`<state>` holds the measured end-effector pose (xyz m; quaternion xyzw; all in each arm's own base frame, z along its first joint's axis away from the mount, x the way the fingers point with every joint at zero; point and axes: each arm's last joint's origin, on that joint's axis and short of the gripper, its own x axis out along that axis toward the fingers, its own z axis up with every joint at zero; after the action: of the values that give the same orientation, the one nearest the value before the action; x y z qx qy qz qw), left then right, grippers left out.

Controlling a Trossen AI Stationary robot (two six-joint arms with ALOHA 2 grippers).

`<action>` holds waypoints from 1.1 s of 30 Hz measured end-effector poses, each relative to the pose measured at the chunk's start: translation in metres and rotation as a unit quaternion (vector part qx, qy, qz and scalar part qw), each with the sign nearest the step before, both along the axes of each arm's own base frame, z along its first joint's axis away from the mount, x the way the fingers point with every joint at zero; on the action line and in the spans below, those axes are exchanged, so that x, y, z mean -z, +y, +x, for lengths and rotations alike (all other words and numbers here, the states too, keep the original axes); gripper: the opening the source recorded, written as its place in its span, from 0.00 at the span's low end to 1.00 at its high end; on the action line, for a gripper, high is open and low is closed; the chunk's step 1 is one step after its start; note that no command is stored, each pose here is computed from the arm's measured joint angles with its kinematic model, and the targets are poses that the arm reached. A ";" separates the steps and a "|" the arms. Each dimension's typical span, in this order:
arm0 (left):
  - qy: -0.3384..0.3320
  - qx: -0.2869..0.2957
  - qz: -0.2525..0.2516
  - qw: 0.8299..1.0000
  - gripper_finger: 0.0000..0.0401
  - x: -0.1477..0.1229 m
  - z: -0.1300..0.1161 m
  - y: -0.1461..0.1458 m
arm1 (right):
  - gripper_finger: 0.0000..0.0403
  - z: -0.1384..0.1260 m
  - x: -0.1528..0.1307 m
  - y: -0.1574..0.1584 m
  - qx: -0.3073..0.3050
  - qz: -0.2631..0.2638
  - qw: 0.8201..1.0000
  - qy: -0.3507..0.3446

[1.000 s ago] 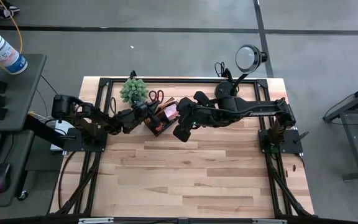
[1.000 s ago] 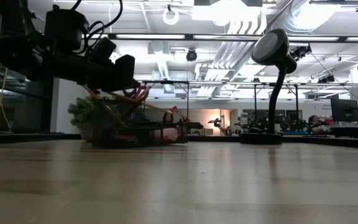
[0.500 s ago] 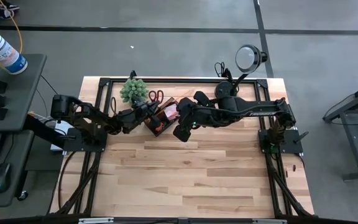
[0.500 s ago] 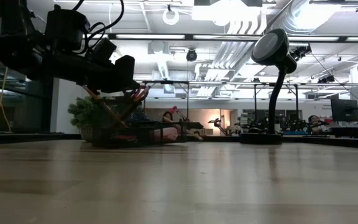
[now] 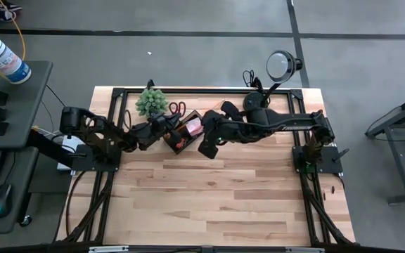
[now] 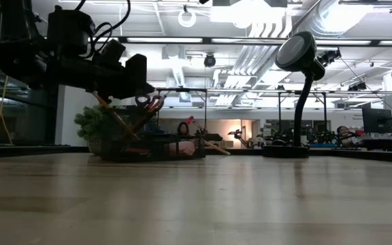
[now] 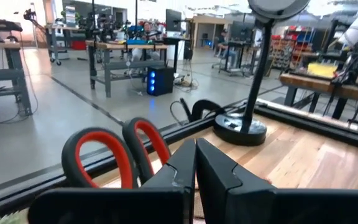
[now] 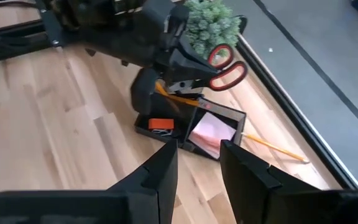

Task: Pick and place office supplies into organizer
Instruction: Put the orange pencil into the black desk organizer

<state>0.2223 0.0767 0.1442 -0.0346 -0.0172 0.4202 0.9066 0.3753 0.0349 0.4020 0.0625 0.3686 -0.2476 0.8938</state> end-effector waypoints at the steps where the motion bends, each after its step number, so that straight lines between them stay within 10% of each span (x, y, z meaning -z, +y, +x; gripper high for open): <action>1: -0.003 0.000 0.004 1.000 0.00 -0.001 0.000 0.000 | 0.28 0.000 0.000 -0.001 0.003 -0.003 1.000 0.000; 21: -0.041 0.029 0.047 0.998 0.13 -0.019 0.009 0.001 | 0.28 -0.003 0.003 -0.008 0.004 -0.016 0.999 0.031; 33: -0.162 0.109 0.098 0.976 0.18 -0.059 0.004 -0.007 | 0.28 -0.003 0.006 -0.070 -0.059 -0.044 0.992 0.099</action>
<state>0.2266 0.0696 0.2034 -0.0149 -0.2009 0.3042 0.9311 0.3723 -0.0349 0.3961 -0.0231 0.4475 -0.2157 0.8676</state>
